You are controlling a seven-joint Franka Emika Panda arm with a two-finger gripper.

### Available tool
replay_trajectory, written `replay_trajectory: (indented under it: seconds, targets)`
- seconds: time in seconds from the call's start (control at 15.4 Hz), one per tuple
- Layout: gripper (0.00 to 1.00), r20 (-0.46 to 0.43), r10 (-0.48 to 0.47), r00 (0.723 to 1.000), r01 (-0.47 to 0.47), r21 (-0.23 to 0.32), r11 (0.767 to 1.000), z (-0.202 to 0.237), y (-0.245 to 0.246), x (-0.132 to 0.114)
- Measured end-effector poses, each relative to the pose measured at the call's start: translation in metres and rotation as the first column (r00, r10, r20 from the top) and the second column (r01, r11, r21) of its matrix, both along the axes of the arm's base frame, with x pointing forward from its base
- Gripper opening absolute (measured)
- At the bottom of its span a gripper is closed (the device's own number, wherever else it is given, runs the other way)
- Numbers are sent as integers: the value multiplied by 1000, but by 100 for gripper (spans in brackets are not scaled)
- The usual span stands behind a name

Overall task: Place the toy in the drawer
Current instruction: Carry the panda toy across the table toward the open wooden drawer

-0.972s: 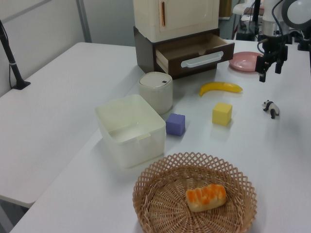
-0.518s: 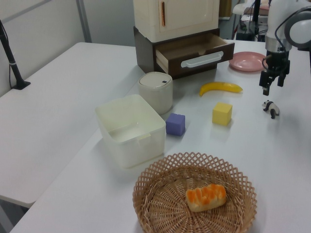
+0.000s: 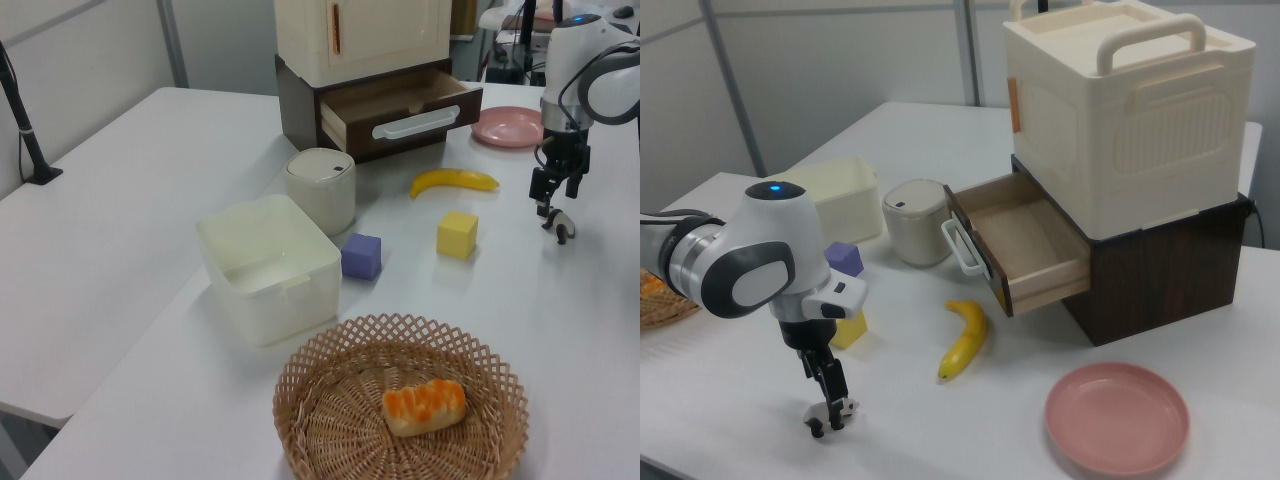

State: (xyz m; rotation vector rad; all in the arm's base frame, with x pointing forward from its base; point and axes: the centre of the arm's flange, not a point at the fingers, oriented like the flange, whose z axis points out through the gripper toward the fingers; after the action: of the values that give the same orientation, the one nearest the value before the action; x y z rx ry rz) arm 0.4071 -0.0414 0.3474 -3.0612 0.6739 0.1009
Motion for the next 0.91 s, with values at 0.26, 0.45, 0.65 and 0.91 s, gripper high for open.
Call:
replay_trajectory:
  seconds: [0.26,0.45,0.65,0.91]
  targets:
    - [100,-19,0,1000,0,4,1000,-21,0,-5]
    - [100,-40,3,999,-3,9,1000,-36,1,-8]
    - [90,-41,7,999,-6,10,1000,-42,2,-6]
    - [52,-44,41,998,-41,14,999,-43,2,-7]
